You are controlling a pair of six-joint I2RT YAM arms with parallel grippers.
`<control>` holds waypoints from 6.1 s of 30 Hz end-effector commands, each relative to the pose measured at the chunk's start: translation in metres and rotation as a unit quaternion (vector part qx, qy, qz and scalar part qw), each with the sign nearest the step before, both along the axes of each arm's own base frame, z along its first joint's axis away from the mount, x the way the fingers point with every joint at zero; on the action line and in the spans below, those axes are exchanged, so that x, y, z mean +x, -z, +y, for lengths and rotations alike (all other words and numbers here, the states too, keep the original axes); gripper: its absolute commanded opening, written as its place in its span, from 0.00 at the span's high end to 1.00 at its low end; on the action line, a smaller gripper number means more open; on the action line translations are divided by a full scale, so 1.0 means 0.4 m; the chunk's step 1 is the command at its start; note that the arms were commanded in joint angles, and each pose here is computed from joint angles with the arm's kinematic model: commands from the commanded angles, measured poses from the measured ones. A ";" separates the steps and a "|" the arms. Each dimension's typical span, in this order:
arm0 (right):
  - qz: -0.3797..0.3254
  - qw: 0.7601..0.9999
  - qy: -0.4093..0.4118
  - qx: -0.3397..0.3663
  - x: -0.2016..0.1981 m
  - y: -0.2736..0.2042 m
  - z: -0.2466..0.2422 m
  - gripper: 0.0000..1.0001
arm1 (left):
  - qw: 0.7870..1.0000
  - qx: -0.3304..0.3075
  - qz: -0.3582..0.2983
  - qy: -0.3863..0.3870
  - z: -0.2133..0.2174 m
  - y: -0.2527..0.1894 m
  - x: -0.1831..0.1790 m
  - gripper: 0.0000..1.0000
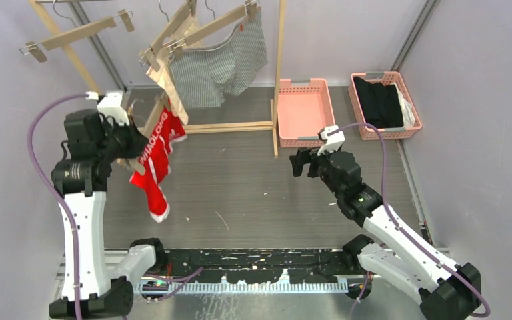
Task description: Remove the underwear clipped to the hanger
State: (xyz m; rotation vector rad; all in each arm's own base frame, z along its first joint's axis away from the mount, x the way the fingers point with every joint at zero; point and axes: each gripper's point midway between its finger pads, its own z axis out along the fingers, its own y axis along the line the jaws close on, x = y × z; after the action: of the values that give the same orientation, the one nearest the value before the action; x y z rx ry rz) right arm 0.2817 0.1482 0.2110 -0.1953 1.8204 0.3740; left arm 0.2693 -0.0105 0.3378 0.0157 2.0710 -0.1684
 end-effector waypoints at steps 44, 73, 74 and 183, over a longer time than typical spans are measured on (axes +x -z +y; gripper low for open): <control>-0.133 0.867 -0.461 0.134 -0.006 -0.513 0.448 0.01 | 0.857 -0.190 -0.103 0.468 -0.354 -0.005 -0.204 1.00; -0.097 0.850 -0.495 0.154 -0.002 -0.463 0.481 0.47 | 0.864 -0.188 -0.110 0.454 -0.349 -0.007 -0.165 1.00; -0.097 0.850 -0.495 0.154 -0.001 -0.463 0.480 0.58 | 0.864 -0.190 -0.109 0.454 -0.349 -0.007 -0.162 1.00; -0.255 0.794 -0.393 0.388 -0.028 -0.624 0.420 0.99 | 0.874 -0.245 -0.121 0.401 -0.538 -0.054 -0.031 0.44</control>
State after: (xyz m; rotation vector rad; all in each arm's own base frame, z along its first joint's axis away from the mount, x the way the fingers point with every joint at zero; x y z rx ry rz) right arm 0.2895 0.3343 0.4182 -0.4078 1.0105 1.5173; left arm 0.2603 -0.2300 0.3597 0.5527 1.6097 -1.1898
